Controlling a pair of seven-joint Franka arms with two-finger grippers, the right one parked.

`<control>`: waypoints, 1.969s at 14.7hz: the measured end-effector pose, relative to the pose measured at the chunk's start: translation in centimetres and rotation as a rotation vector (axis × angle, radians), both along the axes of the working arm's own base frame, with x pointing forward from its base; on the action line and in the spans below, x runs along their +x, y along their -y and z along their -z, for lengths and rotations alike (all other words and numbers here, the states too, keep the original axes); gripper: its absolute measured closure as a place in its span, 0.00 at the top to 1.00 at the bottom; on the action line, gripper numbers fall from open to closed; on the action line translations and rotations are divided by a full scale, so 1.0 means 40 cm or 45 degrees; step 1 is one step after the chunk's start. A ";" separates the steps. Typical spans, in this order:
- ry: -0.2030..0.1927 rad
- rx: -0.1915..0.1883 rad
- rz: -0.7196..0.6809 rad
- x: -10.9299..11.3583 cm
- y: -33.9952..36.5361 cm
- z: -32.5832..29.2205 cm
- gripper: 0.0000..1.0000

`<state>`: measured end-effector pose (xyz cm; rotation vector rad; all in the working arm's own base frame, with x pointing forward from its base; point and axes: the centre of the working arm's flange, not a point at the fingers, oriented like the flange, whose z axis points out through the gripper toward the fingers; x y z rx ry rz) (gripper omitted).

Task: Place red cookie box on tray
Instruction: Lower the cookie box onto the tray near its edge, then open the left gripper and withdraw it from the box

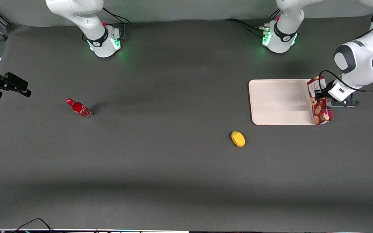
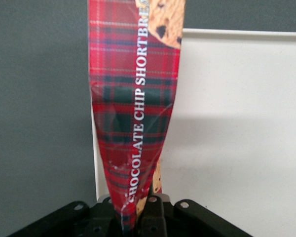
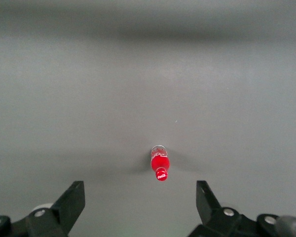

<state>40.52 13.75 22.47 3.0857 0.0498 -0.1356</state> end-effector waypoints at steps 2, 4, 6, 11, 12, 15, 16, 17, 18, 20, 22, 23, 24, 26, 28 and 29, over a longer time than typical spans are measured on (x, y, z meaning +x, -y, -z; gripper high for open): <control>-0.004 0.000 -0.003 -0.012 0.002 0.010 0.13; -0.009 -0.001 -0.007 -0.022 0.004 0.019 0.13; -0.018 -0.004 -0.008 -0.030 0.005 0.025 0.13; -0.031 -0.008 -0.009 -0.033 0.006 0.037 0.28; -0.034 -0.009 -0.009 -0.033 0.006 0.040 0.37; -0.035 -0.009 -0.009 -0.032 0.006 0.041 0.78; -0.034 -0.009 -0.009 -0.032 0.005 0.040 0.88; -0.034 -0.009 -0.008 -0.032 0.005 0.040 0.99; -0.034 -0.009 -0.008 -0.031 0.005 0.040 1.00; -0.030 -0.008 -0.007 -0.024 0.003 0.032 1.00; -0.068 -0.028 -0.003 0.012 -0.006 -0.011 1.00; -0.092 -0.041 0.000 0.042 -0.015 -0.053 1.00; -0.115 -0.054 0.004 0.076 -0.024 -0.107 1.00; -0.163 -0.081 0.017 0.149 -0.042 -0.250 1.00; -0.186 -0.095 0.039 0.215 -0.049 -0.413 1.00; -0.167 -0.089 0.053 0.246 -0.045 -0.490 1.00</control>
